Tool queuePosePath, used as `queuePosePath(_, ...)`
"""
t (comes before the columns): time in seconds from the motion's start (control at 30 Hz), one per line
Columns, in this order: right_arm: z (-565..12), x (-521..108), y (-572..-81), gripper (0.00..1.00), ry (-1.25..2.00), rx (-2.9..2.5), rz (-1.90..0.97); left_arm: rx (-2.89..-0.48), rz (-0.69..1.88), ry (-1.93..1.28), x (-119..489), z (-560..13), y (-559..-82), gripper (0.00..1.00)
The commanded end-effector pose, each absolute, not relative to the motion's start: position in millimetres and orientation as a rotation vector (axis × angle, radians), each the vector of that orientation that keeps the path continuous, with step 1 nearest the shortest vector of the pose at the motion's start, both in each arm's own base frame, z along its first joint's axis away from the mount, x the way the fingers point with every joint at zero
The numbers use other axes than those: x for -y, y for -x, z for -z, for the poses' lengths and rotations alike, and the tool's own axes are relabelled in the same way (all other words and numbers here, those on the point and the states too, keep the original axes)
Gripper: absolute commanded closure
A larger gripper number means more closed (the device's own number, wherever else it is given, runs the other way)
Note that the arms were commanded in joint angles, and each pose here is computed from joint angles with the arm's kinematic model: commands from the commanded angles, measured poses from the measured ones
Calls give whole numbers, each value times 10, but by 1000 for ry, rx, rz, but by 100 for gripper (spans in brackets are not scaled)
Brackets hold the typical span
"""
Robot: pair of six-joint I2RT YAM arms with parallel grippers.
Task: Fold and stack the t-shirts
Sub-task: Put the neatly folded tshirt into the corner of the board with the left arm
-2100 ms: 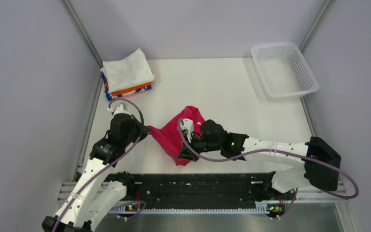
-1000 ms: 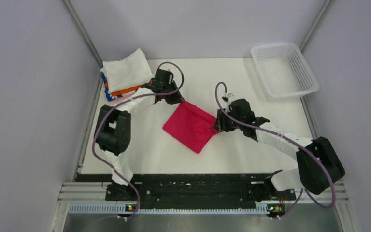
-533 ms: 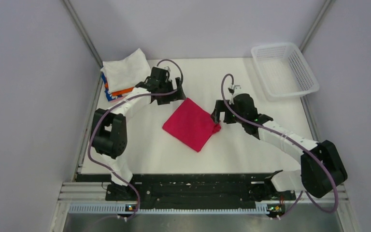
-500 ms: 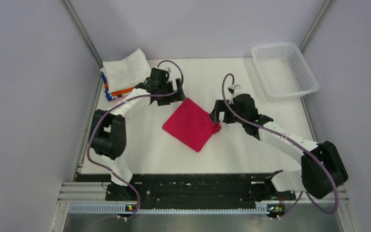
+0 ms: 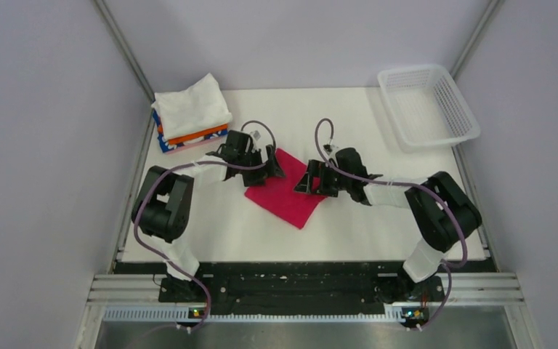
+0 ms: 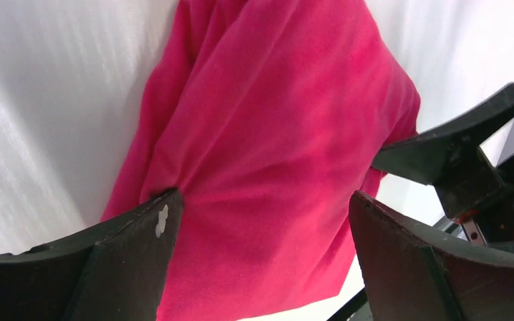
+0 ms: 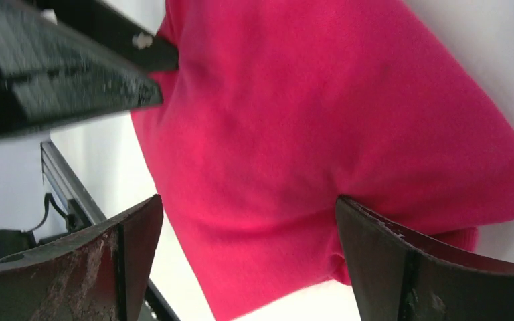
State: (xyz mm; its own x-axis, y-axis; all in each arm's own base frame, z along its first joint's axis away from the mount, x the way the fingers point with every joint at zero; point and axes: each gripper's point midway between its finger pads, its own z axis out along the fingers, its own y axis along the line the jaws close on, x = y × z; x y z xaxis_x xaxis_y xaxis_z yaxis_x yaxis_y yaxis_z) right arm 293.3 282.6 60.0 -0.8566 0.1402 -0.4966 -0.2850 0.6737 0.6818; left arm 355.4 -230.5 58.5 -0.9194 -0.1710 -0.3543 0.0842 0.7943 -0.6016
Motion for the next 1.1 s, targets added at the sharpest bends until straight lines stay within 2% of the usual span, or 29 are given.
queuePosePath(0.0,-654,-2891,-3310,1,137,-2328,-988,-2522,918,172,2293,-607,-3367,1)
queuePosePath(0.2,-796,-2786,-3667,1,209,-2258,-884,-2493,936,240,2415,-633,-3084,1)
queuePosePath(0.33,-1184,-2726,-3738,1,274,-2165,-822,-2446,844,233,2398,-861,-3066,1)
queuePosePath(0.5,-1668,-2304,-3663,1,80,-2037,-685,-2391,688,246,2211,-1127,-3204,1)
queuePosePath(0.63,-1865,-1861,-3441,1,-151,-1912,-621,-2404,459,346,1890,-1033,-3300,1)
queuePosePath(0.73,-1888,-1599,-3271,1,-282,-1834,-603,-2409,408,335,1846,-946,-3428,1)
queuePosePath(0.9,-1915,-1454,-3090,1,-269,-1822,-570,-2501,368,280,1940,-703,-3597,1)
queuePosePath(1.07,-1914,-1369,-3033,1,-262,-1830,-527,-2601,325,266,1992,-420,-3556,1)
